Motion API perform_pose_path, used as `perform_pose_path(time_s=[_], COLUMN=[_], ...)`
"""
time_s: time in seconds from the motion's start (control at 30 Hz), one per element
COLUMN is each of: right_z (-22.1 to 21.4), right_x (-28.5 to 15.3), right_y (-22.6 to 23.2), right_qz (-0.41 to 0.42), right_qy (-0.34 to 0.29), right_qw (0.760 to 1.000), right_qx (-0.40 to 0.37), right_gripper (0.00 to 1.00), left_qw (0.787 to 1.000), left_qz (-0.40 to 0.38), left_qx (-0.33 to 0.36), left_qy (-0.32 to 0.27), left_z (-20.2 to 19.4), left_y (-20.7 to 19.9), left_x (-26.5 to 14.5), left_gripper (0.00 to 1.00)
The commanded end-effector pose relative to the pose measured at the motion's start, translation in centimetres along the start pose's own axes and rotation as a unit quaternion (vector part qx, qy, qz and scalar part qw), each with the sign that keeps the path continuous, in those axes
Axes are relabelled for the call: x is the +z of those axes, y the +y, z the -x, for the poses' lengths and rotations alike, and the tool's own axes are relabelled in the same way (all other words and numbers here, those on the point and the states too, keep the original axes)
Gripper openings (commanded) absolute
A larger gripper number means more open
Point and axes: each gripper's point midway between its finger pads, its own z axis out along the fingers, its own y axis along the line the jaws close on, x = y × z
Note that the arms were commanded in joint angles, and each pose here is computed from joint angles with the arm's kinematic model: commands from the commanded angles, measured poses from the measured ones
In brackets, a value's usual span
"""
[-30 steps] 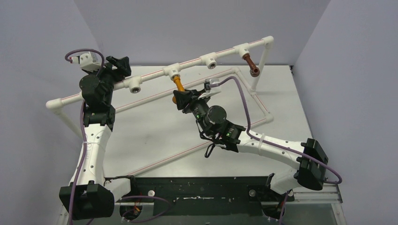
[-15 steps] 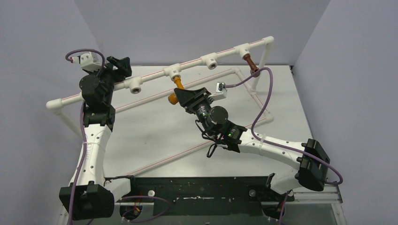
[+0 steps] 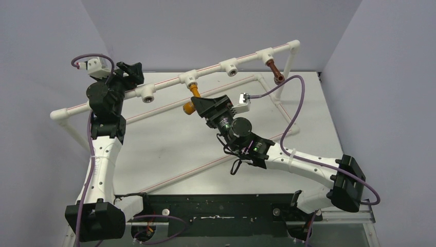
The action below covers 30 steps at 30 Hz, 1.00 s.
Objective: Install the water faucets
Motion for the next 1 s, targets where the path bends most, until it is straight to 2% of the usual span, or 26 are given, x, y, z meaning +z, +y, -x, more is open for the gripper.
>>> perform_pose_path(time_s=[0.0, 0.13, 0.27, 0.53, 0.67, 0.8, 0.97], right_z=[2.1, 3.2, 4.4, 7.2, 8.1, 8.7, 9.2], right_x=[-1.6, -2.8, -4.0, -5.7, -6.2, -6.9, -7.4], right_y=[2.6, 2.9, 2.8, 3.8, 4.8, 6.3, 8.1], right_qz=[0.031, 0.035, 0.028, 0.024, 0.044, 0.080, 0.122], right_qy=[-0.011, -0.015, -0.018, -0.015, -0.007, -0.003, 0.009], right_qw=[0.999, 0.999, 0.998, 0.979, 0.949, 0.909, 0.837], right_qx=[0.002, -0.024, -0.057, -0.203, -0.311, -0.409, -0.533], right_gripper=[0.74, 0.80, 0.81, 0.82, 0.82, 0.83, 0.84], left_qw=[0.945, 0.944, 0.945, 0.945, 0.944, 0.944, 0.944], left_qz=[0.099, 0.099, 0.102, 0.110, 0.112, 0.111, 0.118], left_qx=[-0.036, -0.036, -0.033, -0.025, -0.024, -0.024, -0.022], left_qy=[0.310, 0.311, 0.309, 0.307, 0.308, 0.310, 0.308], left_z=[-18.6, -18.7, -18.6, -18.3, -18.4, -18.5, -18.3], left_y=[6.3, 6.3, 6.4, 6.7, 6.9, 6.8, 7.2], left_x=[-5.5, -5.5, -5.5, -5.5, -5.6, -5.6, -5.6], left_gripper=[0.76, 0.76, 0.76, 0.76, 0.76, 0.76, 0.76])
